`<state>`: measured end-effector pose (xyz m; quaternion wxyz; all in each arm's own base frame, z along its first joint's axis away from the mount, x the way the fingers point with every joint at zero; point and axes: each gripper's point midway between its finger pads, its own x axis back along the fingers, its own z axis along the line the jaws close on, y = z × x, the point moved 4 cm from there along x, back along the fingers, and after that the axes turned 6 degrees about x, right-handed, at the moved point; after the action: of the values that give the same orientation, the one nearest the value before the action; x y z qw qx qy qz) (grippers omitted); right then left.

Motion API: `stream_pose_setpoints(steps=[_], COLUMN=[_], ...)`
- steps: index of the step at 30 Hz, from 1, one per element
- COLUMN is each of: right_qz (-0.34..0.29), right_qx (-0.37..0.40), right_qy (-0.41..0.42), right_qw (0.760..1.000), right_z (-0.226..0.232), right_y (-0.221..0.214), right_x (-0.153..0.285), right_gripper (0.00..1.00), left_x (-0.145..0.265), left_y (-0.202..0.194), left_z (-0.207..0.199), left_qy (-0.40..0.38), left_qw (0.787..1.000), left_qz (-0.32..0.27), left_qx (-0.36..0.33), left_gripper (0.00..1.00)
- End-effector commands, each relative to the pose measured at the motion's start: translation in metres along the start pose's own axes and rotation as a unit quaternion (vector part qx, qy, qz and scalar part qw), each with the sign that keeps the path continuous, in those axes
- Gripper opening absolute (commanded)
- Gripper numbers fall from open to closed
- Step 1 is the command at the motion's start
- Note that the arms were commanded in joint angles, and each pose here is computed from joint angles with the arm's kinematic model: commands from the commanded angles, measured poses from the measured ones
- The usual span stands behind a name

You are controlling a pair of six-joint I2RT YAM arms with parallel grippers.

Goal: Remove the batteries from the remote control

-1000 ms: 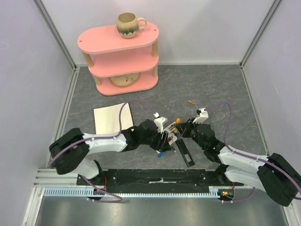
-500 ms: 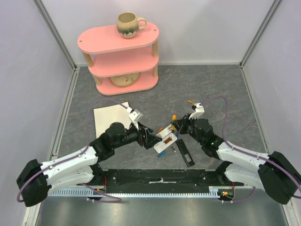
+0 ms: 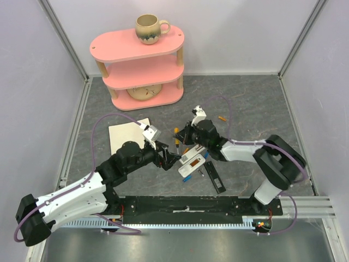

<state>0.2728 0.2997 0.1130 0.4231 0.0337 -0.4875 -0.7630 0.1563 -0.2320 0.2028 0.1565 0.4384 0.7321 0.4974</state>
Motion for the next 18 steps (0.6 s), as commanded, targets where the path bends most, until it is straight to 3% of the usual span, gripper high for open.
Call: stream_pose_setpoints(steps=[1,5,11,18], right_qz=[0.004,0.042,0.083,0.065], right_qx=[-0.007,-0.005,0.003,0.028], right_qy=[0.018,-0.009,-0.020,-0.014], right_qw=[1.000,0.999,0.996,0.997], right_z=[0.013,-0.003,-0.012,-0.008], right_y=[0.012,-0.007,-0.024,-0.012], right_x=[-0.036,-0.061,-0.079,-0.071], right_gripper=[0.04,0.09,0.26,0.58], left_x=[0.002,0.003,0.008,0.010], left_y=[0.007,0.002,0.001,-0.004], left_z=[0.002,0.004,0.008,0.016], left_qy=[0.011,0.015,0.027,0.050], left_qw=[1.000,1.000,1.000,0.999], left_qz=[-0.005,0.000,0.000,-0.003], left_qx=[-0.017,-0.013,-0.011,-0.005], left_gripper=[0.91,0.91,0.91,0.90])
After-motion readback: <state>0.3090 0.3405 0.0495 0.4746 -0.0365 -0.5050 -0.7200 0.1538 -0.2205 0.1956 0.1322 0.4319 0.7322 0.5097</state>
